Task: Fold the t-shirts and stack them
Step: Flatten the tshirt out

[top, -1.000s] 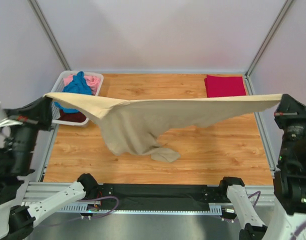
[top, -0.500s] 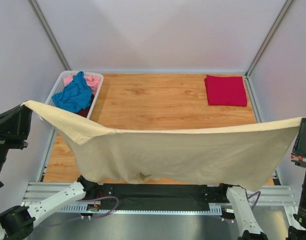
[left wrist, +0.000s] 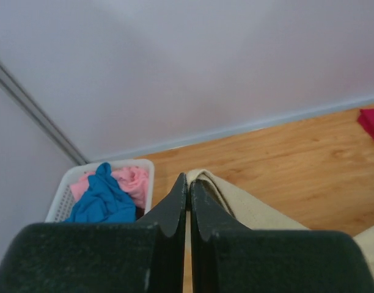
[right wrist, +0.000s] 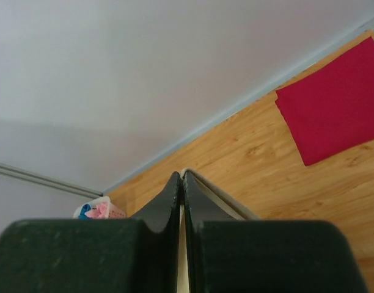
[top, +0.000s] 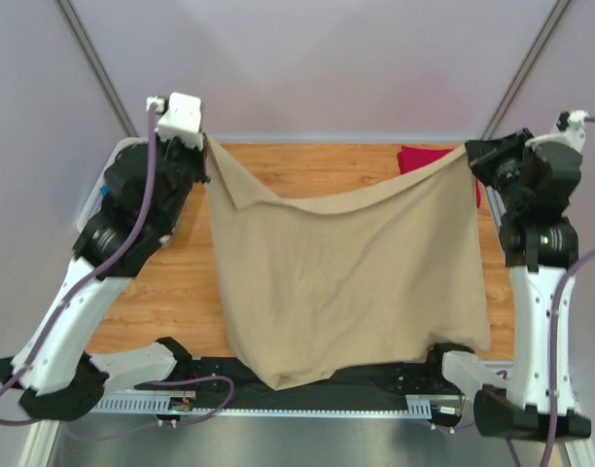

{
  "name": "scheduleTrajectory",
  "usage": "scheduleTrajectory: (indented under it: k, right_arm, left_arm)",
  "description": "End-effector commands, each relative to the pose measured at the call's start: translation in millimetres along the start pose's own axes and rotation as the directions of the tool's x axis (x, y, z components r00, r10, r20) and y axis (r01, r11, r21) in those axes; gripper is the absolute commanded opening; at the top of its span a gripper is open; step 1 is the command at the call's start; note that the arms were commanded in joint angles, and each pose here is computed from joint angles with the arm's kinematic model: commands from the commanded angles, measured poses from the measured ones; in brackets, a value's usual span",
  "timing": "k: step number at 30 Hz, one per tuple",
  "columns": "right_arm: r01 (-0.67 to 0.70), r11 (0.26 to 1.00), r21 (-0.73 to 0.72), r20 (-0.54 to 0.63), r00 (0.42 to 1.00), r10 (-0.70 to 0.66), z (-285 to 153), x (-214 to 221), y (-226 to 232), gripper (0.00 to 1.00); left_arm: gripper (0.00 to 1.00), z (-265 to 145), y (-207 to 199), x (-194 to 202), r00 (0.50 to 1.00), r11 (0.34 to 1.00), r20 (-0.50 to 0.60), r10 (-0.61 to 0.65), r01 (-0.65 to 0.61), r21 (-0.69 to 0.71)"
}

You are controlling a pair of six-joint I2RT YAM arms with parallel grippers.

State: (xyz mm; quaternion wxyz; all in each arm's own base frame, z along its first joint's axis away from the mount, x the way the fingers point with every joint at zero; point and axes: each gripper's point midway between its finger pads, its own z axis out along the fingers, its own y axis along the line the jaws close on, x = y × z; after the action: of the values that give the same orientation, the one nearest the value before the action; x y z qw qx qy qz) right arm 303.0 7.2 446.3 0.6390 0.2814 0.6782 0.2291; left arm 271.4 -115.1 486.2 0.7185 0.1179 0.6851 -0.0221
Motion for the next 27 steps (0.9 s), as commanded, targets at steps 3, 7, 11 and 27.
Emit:
scheduleTrajectory:
  k: [3,7,11,27]
  right_arm:
    - [0.096,0.974,-0.207,0.082,0.993,-0.08,45.7,-57.1,70.1,0.0]
    - [0.166,0.968,-0.19,0.101,0.984,-0.149,50.9,-95.2,85.3,0.0]
    - [0.137,0.965,-0.222,0.157,0.982,-0.103,26.3,-130.2,91.6,0.0]
    - [0.184,0.848,0.498,-0.225,0.971,-0.079,-66.6,60.6,-153.1,0.0]
  left_arm:
    - [0.0,51.7,47.9,-46.5,0.998,0.983,0.06,-0.004,0.015,-0.183]
    - [0.0,50.5,52.9,-104.1,0.979,0.986,0.203,-0.009,0.042,-0.159]
    - [0.0,37.0,56.4,-135.1,0.966,0.991,0.256,0.018,0.017,-0.136]
    - [0.0,-50.0,-7.7,117.2,0.96,0.968,-0.198,-0.197,0.222,0.115]
